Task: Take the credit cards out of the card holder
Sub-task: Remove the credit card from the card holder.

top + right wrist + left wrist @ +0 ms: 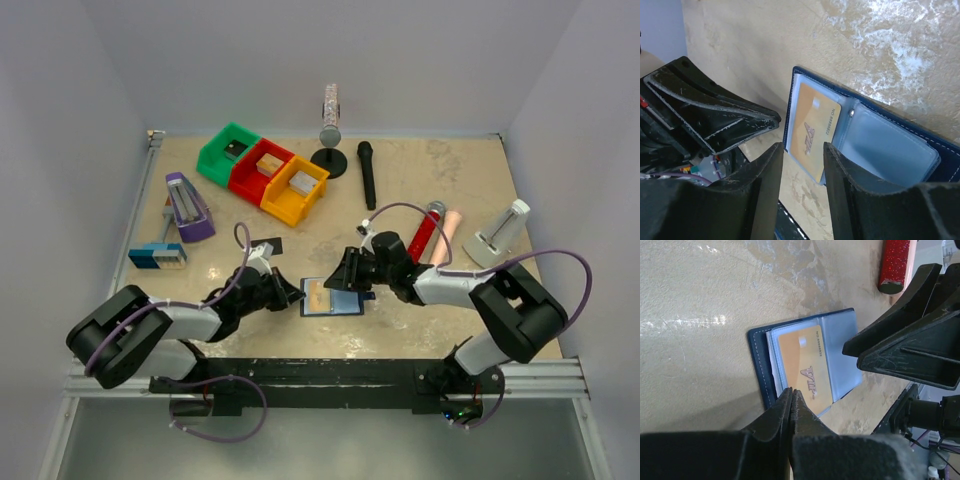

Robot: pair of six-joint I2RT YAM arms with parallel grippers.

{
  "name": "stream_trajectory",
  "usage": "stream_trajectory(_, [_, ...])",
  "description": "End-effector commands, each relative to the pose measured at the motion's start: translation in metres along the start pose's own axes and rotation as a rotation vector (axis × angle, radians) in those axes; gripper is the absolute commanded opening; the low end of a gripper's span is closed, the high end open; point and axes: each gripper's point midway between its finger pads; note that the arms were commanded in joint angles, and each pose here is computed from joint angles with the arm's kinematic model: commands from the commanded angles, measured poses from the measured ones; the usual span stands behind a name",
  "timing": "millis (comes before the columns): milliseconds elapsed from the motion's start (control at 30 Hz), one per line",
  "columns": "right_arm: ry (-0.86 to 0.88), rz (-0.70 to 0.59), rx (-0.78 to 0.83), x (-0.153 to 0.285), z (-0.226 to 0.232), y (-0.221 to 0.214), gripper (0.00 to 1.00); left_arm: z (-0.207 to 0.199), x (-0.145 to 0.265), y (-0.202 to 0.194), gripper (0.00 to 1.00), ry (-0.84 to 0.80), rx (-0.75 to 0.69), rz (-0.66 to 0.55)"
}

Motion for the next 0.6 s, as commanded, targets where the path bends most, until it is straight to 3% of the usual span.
stream_trajectory(0, [0.118, 0.012, 0.004, -0.003, 0.020, 0.002, 0.43, -0.014, -0.008, 0.018, 0.00, -0.046, -0.009, -0.046])
stream_trajectory(567, [0.092, 0.068, -0.029, -0.012, -0.003, -0.008, 0.43, -0.004, -0.016, 0.009, 0.00, -0.007, 0.021, -0.016])
Point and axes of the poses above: each gripper's point midway between its finger pads, its own x axis back along the fingers, its own z axis along the line the jaws close on, y = z × x, and after that the axes turned 9 degrees about -x, right-handed
